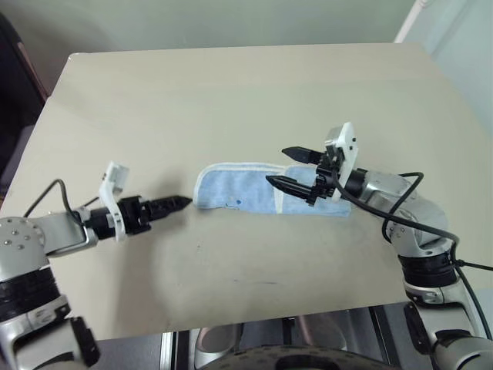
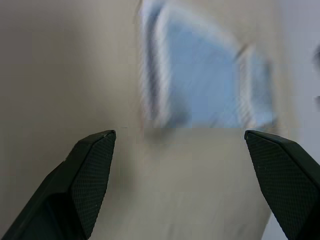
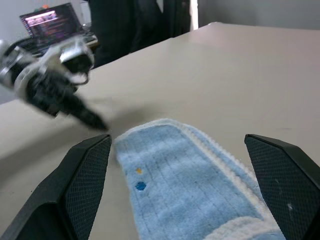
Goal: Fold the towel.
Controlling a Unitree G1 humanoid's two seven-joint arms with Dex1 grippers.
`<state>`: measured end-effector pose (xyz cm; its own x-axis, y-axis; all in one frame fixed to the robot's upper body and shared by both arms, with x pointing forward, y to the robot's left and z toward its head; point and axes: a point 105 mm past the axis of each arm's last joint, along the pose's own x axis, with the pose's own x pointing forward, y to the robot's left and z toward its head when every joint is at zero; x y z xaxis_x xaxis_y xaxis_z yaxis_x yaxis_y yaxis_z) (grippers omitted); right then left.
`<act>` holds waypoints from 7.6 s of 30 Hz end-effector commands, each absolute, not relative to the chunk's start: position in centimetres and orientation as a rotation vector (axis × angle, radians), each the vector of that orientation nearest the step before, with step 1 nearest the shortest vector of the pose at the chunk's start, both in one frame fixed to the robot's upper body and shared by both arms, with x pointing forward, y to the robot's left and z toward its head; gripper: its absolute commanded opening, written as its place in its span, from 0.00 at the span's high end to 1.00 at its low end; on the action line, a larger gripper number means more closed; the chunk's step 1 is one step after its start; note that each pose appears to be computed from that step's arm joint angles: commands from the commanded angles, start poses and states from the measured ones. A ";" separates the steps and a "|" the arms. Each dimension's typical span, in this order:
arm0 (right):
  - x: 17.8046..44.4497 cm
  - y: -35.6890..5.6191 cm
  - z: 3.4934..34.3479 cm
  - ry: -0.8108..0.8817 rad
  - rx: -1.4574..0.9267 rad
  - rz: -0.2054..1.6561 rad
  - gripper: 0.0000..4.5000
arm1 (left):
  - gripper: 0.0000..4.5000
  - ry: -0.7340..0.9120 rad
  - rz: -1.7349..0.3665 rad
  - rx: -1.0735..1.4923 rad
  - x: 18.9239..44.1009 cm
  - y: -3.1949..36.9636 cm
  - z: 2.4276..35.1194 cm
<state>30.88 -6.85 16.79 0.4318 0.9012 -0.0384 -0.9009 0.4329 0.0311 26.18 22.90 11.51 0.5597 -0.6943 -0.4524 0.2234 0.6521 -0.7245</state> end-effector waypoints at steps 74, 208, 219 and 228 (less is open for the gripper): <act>28.2 -13.5 20.5 -0.052 0.017 0.819 0.00 | 1.00 0.805 -1.233 -0.671 30.8 7.4 18.6; 29.0 -23.6 14.2 0.497 0.386 0.646 0.00 | 0.01 -0.185 -1.457 0.078 32.0 3.6 15.7; 29.0 -22.0 10.5 0.716 0.472 0.736 0.00 | 0.01 -0.289 -1.394 0.042 30.8 6.3 16.9; 29.7 -19.4 11.2 0.729 0.559 0.862 0.00 | 0.01 -0.244 -1.381 0.059 30.2 6.2 15.5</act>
